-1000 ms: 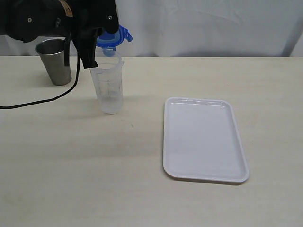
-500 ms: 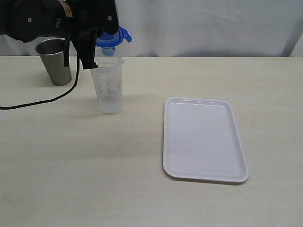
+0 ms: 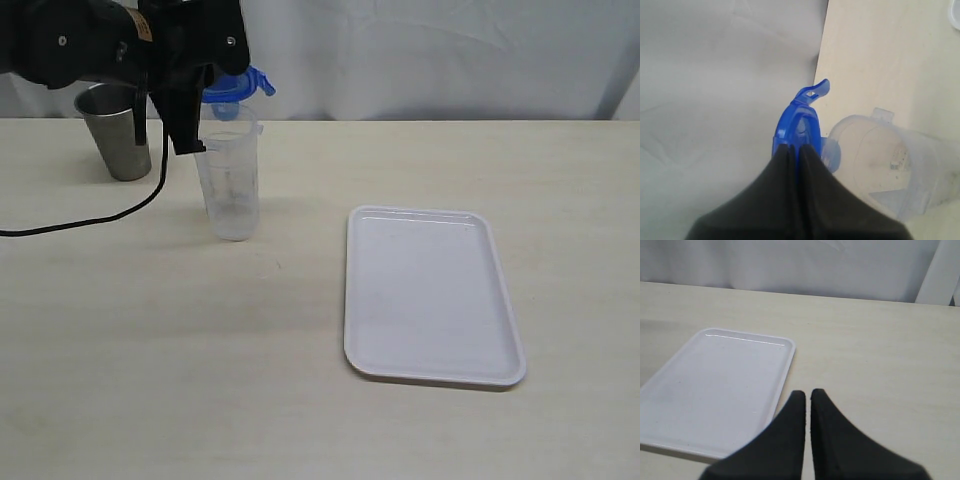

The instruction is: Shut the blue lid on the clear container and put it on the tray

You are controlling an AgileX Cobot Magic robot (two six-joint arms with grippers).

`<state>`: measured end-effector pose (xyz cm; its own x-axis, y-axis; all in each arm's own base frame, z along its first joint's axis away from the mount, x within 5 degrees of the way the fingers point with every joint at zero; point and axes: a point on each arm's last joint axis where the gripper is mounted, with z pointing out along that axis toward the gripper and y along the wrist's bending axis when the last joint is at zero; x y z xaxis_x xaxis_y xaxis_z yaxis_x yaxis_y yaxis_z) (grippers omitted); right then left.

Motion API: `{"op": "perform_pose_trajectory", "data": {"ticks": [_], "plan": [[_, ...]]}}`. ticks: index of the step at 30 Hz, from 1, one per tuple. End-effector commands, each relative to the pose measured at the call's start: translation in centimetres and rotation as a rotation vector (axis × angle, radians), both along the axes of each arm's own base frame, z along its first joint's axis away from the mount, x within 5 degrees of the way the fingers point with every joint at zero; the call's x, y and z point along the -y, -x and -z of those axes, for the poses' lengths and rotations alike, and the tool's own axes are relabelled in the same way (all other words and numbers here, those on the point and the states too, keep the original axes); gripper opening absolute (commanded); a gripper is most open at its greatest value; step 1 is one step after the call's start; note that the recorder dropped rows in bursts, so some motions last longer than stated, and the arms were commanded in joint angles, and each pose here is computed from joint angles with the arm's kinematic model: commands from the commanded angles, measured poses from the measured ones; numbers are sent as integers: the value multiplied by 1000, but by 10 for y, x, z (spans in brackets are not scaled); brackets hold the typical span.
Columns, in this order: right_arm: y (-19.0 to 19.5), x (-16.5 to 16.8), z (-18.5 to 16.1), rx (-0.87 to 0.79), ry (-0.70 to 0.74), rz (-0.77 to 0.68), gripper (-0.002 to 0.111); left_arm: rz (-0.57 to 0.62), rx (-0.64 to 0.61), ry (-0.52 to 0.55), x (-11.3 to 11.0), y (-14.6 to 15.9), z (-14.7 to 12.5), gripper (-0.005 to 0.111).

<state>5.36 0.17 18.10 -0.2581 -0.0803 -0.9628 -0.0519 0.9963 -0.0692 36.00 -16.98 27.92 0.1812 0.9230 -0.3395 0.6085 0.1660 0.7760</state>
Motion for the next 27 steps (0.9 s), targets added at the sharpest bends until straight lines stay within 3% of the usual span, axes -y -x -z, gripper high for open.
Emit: {"op": "perform_pose_trajectory", "data": {"ticks": [1, 27], "plan": [[0, 0, -1, 10, 5, -2, 4, -3, -9, 21, 3, 3, -4, 0], [0, 0, -1, 10, 5, -2, 4, -2, -28, 19, 0, 10, 19, 0]]}}
